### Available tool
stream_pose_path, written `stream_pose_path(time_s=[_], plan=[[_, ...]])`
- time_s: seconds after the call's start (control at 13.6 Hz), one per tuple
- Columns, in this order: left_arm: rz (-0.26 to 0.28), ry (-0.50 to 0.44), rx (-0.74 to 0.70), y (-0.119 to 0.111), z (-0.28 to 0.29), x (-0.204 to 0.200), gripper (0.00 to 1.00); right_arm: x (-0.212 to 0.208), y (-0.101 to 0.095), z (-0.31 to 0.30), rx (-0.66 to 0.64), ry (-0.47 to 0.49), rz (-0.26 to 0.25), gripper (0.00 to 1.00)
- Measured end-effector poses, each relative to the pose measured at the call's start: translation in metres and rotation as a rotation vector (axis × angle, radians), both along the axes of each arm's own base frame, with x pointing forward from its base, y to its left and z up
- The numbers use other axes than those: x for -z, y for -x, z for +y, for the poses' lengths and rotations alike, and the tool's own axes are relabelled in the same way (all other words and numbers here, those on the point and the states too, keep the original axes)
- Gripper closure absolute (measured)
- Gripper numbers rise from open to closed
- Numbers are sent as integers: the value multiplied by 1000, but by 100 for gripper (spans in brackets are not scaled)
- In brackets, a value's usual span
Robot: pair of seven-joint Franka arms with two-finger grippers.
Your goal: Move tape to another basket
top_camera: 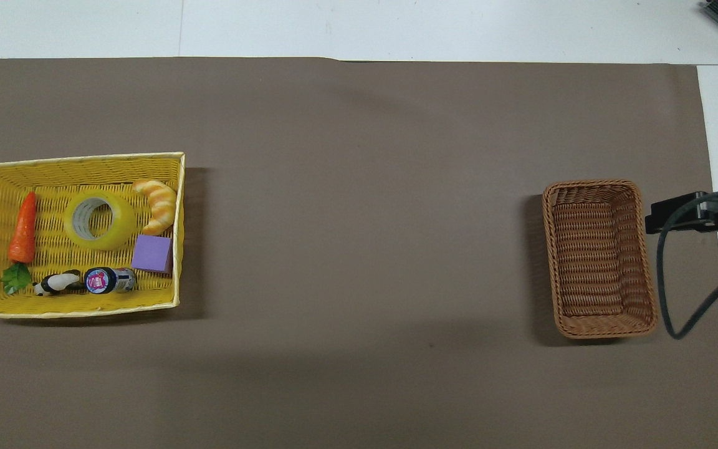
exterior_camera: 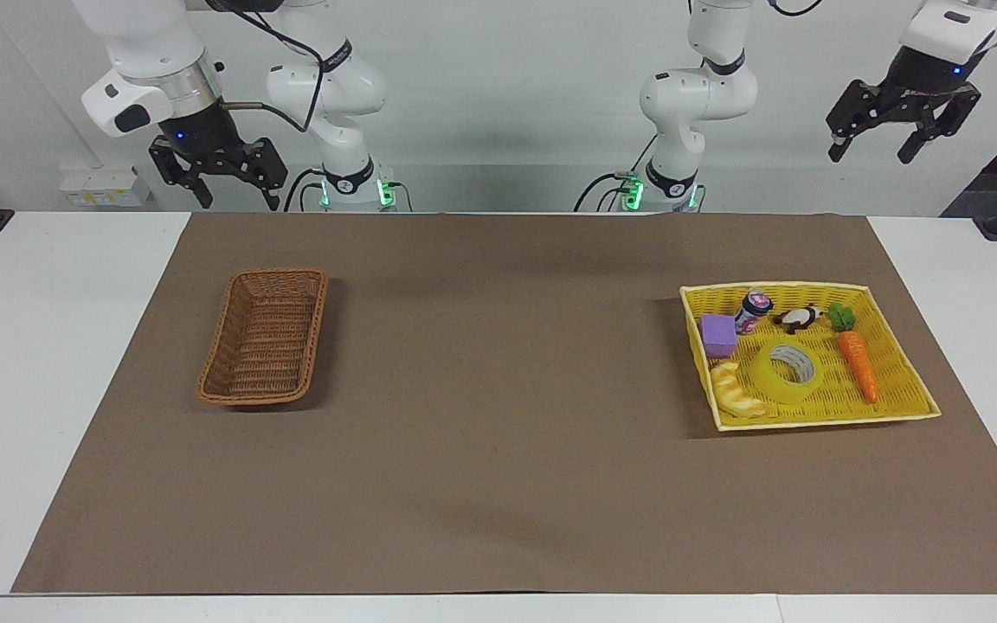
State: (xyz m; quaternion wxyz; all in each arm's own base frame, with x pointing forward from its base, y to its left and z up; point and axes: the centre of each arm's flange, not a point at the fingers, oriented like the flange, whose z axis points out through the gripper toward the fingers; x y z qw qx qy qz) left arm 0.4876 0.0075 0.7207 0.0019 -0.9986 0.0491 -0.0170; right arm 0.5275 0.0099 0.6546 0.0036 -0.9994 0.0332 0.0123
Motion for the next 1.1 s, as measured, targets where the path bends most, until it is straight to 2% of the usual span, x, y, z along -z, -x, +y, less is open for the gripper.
stream_pose_path(time_s=[1.1], plan=[[4,-1,5,0,-3,1,0,0,0,0,-1,0,1,0]])
